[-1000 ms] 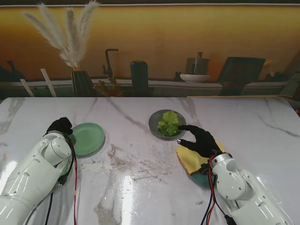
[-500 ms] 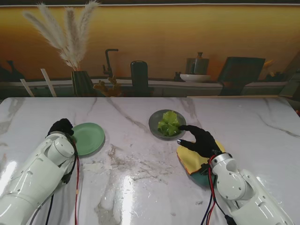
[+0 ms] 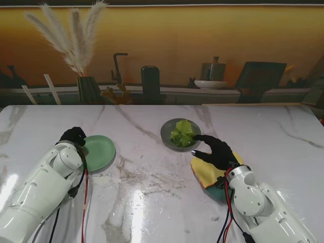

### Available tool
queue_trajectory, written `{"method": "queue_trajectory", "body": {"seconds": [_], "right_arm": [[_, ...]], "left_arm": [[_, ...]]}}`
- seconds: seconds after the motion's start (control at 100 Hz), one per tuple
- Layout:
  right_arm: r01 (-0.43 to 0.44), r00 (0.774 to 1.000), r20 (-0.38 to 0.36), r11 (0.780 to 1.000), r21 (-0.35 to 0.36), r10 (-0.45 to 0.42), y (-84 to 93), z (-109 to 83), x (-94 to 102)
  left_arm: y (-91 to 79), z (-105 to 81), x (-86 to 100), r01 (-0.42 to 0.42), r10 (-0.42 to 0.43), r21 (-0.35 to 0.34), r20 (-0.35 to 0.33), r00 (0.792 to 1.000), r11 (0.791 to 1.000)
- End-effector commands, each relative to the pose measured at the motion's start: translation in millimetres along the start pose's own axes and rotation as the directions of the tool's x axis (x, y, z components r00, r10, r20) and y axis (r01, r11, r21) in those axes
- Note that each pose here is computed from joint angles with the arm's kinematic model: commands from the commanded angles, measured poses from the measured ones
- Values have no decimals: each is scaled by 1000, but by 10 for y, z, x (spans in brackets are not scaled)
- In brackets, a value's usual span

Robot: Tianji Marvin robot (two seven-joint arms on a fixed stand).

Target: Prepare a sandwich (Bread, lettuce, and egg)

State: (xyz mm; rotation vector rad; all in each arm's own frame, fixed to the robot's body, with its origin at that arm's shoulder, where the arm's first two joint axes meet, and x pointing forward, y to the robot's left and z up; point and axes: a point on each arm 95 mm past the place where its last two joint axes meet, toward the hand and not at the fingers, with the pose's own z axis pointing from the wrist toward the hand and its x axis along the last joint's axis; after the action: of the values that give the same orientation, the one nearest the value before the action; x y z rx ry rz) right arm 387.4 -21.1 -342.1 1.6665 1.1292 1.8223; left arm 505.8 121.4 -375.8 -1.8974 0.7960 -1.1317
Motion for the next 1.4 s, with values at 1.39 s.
{"method": "queue_trajectory", "body": {"seconds": [1.39], "right_arm": [[-15,1000,-9,1000,-18,14,-35,-12,33]], "left_arm": [[719,-950,841,30,-95,-289,-213,972,957]]}}
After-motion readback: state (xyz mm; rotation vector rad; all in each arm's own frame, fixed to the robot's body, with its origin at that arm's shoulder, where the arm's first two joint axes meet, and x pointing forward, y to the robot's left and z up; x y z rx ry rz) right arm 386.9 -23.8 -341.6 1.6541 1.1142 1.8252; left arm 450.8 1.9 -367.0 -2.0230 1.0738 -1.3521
